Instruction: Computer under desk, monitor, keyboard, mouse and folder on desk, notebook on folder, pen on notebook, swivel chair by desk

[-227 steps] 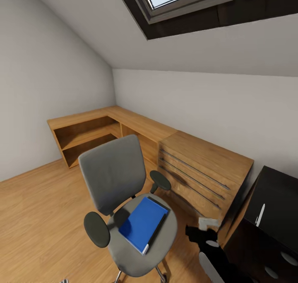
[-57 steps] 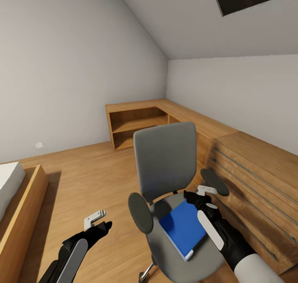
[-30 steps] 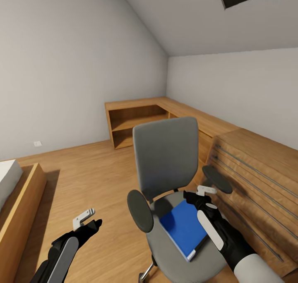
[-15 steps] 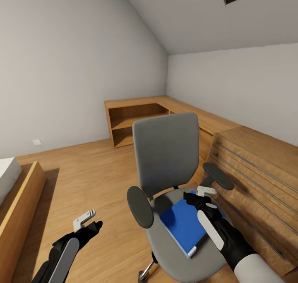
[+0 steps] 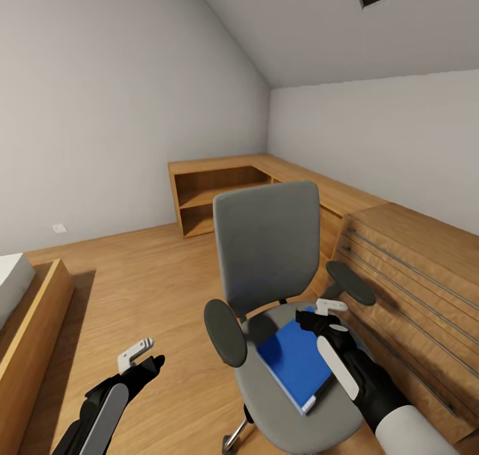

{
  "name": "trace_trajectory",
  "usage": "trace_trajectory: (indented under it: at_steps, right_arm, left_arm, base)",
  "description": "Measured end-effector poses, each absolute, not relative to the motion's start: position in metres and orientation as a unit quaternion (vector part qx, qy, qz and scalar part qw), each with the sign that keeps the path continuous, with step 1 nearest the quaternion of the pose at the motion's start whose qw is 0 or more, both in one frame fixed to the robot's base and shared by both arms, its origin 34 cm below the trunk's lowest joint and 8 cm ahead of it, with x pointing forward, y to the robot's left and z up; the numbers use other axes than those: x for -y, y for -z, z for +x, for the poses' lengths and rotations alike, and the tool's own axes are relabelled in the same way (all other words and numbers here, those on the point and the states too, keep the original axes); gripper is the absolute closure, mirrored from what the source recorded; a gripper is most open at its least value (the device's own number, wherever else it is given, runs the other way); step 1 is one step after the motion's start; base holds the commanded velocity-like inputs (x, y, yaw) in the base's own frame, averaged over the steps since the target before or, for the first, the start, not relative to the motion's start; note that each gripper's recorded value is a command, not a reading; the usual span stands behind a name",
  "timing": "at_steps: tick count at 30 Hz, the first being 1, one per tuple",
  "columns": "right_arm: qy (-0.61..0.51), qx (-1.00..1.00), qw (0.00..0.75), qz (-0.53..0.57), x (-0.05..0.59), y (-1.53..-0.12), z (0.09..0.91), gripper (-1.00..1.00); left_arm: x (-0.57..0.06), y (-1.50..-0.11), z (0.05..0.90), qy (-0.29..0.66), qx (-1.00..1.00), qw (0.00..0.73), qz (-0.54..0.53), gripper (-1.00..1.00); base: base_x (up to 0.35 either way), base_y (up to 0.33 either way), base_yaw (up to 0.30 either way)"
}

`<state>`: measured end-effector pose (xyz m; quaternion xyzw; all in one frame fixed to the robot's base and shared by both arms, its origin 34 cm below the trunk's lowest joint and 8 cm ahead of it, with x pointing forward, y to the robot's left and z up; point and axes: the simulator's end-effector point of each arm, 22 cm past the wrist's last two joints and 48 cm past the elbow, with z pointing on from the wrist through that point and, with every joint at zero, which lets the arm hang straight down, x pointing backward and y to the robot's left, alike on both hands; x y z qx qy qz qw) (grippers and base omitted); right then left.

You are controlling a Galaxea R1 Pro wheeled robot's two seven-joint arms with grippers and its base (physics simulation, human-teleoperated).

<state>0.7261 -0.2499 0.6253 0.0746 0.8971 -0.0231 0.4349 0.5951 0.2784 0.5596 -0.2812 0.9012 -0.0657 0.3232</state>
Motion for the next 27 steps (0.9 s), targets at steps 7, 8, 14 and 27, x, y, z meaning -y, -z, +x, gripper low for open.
trace_trajectory:
  at_steps: [7,8,14,27]
  right_arm:
    - [0.044,-0.903,0.421,0.073,0.267,-0.651,0.773,-1.0]
    - [0.047,-0.905,0.417,0.075,0.27,-0.648,0.774,-1.0]
    - [0.056,-0.905,0.412,0.086,0.284,-0.637,0.782,-1.0]
    - [0.054,-0.9,0.422,0.096,0.282,-0.63,0.784,-1.0]
  left_arm:
    - [-0.278,-0.56,0.595,0.065,-0.901,0.324,-0.281,-1.0]
    - [-0.278,-0.559,0.595,0.065,-0.901,0.324,-0.281,-1.0]
    - [-0.278,-0.553,0.592,0.063,-0.904,0.317,-0.281,-1.0]
    - [-0.279,-0.552,0.591,0.062,-0.904,0.316,-0.282,-1.0]
  base:
    - [0.0,0.0,0.0]
    - [0.0,0.0,0.0]
    - [0.0,0.0,0.0]
    - [0.0,0.0,0.0]
